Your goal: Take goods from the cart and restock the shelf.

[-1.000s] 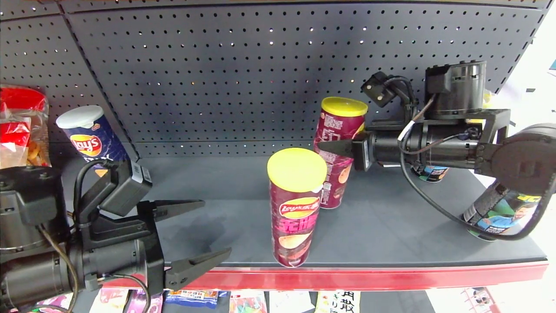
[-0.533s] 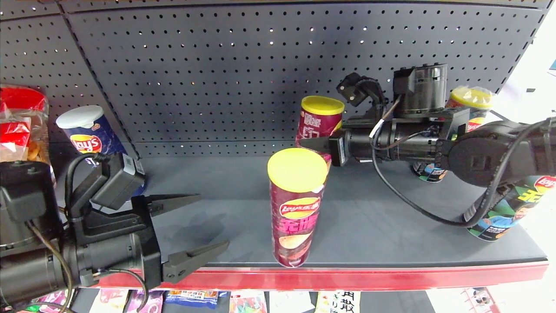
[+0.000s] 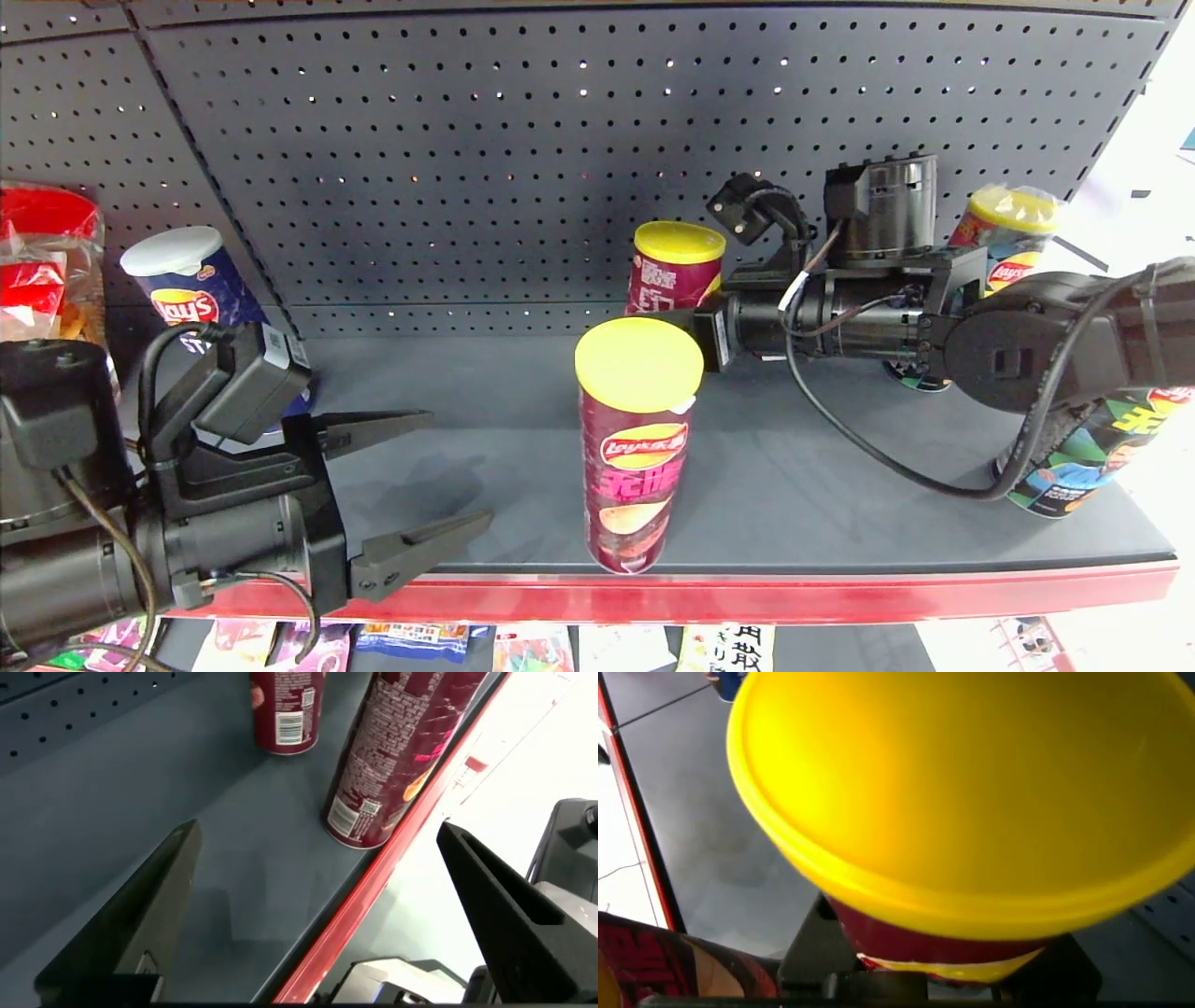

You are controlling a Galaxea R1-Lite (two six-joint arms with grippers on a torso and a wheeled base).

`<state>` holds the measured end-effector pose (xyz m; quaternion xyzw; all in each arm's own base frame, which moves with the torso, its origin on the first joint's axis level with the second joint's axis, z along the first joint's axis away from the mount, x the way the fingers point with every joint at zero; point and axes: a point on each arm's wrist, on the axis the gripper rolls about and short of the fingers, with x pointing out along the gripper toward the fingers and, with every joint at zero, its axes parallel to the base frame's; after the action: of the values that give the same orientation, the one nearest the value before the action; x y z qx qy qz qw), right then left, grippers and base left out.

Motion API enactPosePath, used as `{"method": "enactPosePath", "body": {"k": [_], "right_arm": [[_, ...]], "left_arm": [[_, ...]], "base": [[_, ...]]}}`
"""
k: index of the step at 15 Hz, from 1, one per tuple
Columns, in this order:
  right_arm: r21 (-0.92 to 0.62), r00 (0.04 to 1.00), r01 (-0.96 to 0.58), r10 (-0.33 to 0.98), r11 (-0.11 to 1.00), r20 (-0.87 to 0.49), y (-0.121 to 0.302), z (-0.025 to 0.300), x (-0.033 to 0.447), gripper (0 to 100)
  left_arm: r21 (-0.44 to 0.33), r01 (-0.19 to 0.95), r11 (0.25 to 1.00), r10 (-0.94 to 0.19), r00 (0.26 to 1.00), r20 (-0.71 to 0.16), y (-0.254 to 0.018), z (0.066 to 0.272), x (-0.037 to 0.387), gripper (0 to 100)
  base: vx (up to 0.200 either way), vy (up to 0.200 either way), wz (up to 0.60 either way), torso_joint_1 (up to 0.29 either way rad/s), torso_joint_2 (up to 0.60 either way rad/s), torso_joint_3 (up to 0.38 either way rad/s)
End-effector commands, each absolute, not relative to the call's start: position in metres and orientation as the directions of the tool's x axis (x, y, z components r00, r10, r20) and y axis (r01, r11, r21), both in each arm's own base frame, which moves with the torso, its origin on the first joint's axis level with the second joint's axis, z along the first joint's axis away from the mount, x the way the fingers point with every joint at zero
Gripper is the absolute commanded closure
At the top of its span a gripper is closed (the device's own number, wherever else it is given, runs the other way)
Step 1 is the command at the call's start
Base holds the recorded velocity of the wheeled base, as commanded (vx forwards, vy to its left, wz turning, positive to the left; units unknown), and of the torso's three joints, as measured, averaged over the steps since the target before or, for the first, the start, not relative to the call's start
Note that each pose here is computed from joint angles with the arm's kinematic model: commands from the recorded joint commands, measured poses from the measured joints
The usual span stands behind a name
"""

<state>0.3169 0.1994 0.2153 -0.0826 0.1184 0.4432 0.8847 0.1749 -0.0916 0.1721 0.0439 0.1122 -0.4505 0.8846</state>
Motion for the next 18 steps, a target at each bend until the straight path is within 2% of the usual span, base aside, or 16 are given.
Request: {"method": "enactPosePath", "body": {"k": [1, 11, 18], "right_arm": [[-0.042, 0.577, -0.806, 0.767, 0.591, -0.28, 0.196, 0.219, 0.31, 100], [-0.051, 0.604, -0.789, 0.757, 0.613, -0.248, 0.201, 0.224, 0.33, 100], [-0.033, 0.578, -0.801, 0.758, 0.598, -0.303, 0.195, 0.212, 0.31, 100]], "left_arm": [[-0.027, 0.808, 0.588, -0.788, 0.565, -0.244, -0.092, 0.171, 0.176, 0], [-0.032, 0.808, 0.588, -0.787, 0.563, -0.252, -0.092, 0.168, 0.175, 0], [-0.032, 0.808, 0.588, -0.787, 0.563, -0.252, -0.092, 0.168, 0.175, 0]], "base": [[0.0, 0.0, 0.0, 0.0, 0.0, 0.0], [0.0, 0.0, 0.0, 0.0, 0.0, 0.0], [0.0, 0.0, 0.0, 0.0, 0.0, 0.0]]}}
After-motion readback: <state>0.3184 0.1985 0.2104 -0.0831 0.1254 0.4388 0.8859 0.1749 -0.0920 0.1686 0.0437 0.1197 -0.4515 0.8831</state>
